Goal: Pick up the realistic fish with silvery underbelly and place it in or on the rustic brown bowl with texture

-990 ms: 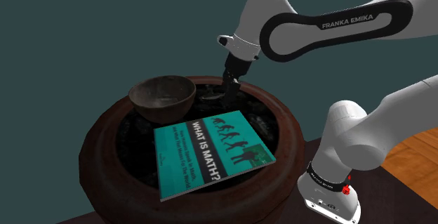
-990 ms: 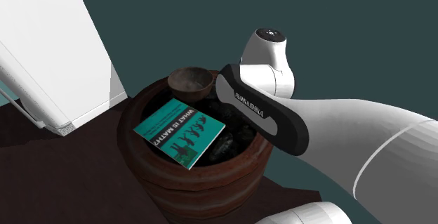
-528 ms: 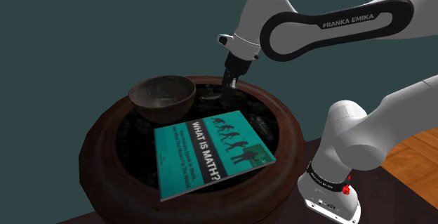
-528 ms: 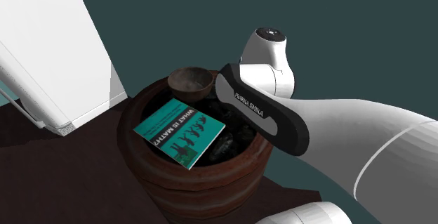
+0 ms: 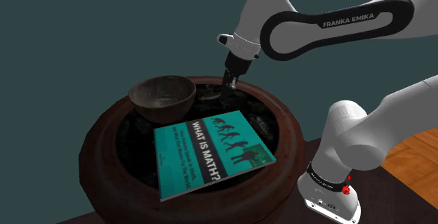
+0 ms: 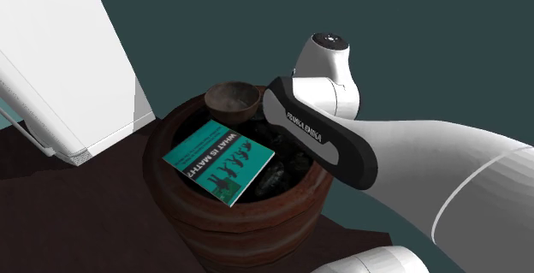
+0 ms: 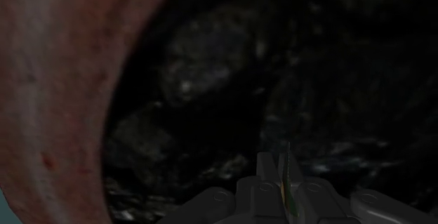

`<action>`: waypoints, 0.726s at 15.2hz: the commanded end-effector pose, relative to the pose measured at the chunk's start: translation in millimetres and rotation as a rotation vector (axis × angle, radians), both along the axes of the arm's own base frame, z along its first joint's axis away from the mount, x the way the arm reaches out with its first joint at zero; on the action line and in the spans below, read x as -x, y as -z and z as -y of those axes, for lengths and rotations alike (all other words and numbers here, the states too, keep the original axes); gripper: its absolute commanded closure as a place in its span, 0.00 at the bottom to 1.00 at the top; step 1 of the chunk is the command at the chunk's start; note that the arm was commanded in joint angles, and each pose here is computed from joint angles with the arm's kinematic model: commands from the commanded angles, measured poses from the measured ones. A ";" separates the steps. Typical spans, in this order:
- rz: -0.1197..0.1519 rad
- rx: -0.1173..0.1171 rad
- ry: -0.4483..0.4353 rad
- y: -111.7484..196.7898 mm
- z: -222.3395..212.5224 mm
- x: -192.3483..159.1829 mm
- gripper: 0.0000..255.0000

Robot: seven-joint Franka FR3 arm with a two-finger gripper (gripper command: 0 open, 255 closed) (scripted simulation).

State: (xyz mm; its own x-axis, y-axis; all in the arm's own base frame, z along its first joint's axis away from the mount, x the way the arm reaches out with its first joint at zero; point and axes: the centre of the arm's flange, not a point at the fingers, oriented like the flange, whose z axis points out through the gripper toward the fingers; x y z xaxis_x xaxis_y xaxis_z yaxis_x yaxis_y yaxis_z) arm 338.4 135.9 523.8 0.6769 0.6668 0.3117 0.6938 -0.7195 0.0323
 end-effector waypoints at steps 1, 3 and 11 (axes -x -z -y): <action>-0.004 0.002 0.000 -6.9 0.1 -0.3 1.00; -0.004 0.002 0.000 -17.5 0.1 -0.3 1.00; -0.004 0.002 0.000 -59.7 0.1 -0.3 1.00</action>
State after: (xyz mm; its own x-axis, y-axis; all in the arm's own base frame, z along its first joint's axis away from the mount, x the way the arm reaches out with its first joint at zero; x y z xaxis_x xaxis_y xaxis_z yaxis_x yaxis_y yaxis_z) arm 338.0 135.8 578.0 0.6782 0.6669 0.3085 0.6936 -0.7197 0.0311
